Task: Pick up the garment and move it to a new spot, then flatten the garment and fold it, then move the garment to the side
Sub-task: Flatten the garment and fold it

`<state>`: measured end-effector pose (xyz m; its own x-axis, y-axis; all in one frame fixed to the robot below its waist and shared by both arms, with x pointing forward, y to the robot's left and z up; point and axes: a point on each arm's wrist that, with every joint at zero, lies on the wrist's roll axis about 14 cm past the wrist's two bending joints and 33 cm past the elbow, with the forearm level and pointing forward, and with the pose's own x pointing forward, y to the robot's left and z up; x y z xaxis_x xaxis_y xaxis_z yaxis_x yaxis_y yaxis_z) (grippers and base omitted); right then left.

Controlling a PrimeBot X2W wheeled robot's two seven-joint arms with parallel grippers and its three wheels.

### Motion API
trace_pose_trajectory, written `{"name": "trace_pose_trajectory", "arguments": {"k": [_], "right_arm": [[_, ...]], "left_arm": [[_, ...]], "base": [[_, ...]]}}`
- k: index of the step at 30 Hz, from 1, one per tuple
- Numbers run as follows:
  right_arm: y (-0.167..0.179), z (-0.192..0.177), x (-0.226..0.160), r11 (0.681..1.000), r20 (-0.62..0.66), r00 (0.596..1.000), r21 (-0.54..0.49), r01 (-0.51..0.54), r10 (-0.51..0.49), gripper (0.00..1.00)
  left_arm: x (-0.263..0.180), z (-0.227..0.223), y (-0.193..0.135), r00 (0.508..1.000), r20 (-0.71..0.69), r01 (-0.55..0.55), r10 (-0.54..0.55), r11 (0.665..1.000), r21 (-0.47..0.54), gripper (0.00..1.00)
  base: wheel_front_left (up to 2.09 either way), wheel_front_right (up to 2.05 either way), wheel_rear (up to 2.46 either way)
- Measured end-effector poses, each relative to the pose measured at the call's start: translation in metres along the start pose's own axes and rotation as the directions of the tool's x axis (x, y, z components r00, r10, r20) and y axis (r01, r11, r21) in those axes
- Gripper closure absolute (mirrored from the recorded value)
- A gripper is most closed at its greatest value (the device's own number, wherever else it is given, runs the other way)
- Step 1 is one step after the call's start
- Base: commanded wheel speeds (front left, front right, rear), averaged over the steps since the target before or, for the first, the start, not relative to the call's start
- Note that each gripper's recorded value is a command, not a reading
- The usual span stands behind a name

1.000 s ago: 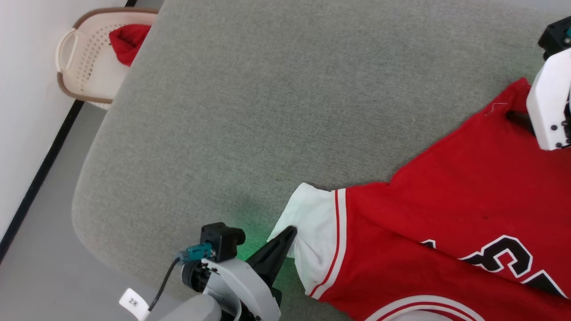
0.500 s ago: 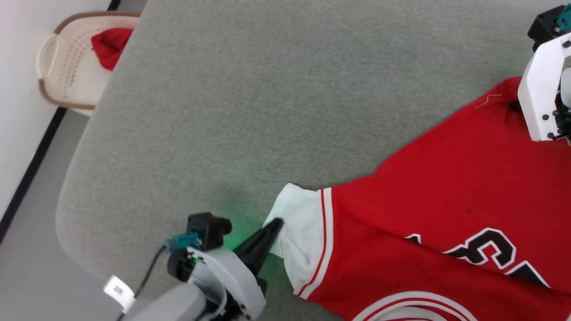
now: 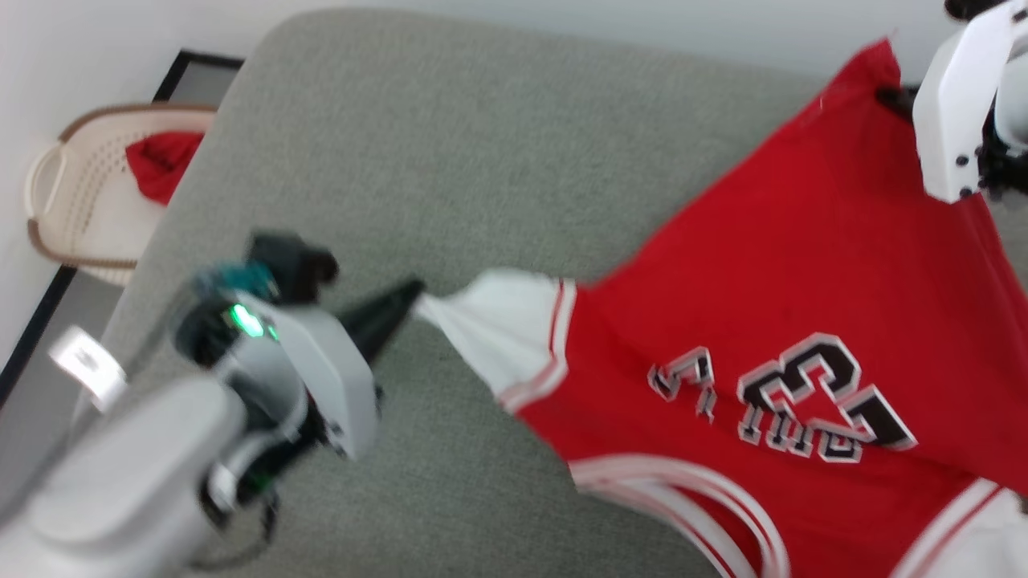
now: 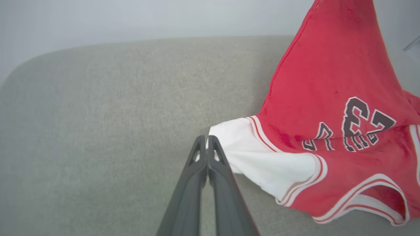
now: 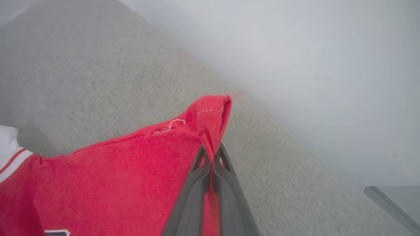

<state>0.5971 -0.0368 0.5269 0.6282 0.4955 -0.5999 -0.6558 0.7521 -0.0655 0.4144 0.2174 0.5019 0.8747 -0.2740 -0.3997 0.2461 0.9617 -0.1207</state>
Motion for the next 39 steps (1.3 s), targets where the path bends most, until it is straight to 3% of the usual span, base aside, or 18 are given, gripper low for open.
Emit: {"name": "trace_pose_trajectory", "arguments": {"k": [6, 13, 19, 27, 33, 39], "right_arm": [[-0.012, 0.053, -0.045, 0.997, 0.197, 0.978, -0.015, 0.073, -0.068, 1.00], [-0.030, 0.107, -0.101, 0.982, 0.404, 0.899, -0.012, 0.188, -0.167, 1.00], [-0.043, 0.140, -0.146, 0.960, 0.539, 0.807, 0.009, 0.280, -0.241, 1.00], [-0.058, 0.184, -0.206, 0.920, 0.715, 0.628, 0.054, 0.388, -0.307, 1.00], [-0.063, 0.188, -0.206, 0.912, 0.723, 0.612, 0.060, 0.406, -0.320, 1.00], [-0.090, 0.190, -0.200, 0.891, 0.724, 0.591, 0.073, 0.447, -0.356, 1.00]], "left_arm": [[-0.011, 0.083, 0.008, 0.997, 0.075, -0.015, 0.002, 0.986, 0.167, 1.00], [-0.021, 0.165, 0.013, 0.985, 0.172, -0.056, 0.009, 0.961, 0.272, 1.00], [-0.027, 0.228, 0.011, 0.963, 0.269, -0.107, 0.019, 0.942, 0.318, 1.00], [-0.037, 0.309, 0.003, 0.899, 0.438, -0.197, 0.025, 0.915, 0.351, 1.00], [-0.033, 0.350, -0.002, 0.854, 0.520, -0.249, 0.022, 0.895, 0.371, 1.00], [-0.019, 0.384, -0.002, 0.805, 0.593, -0.306, 0.003, 0.858, 0.411, 1.00]], "base": [[0.00, 0.00, 0.00], [0.00, 0.00, 0.00], [0.00, 0.00, 0.00], [0.00, 0.00, 0.00], [0.00, 0.00, 0.00], [0.00, 0.00, 0.00]]}}
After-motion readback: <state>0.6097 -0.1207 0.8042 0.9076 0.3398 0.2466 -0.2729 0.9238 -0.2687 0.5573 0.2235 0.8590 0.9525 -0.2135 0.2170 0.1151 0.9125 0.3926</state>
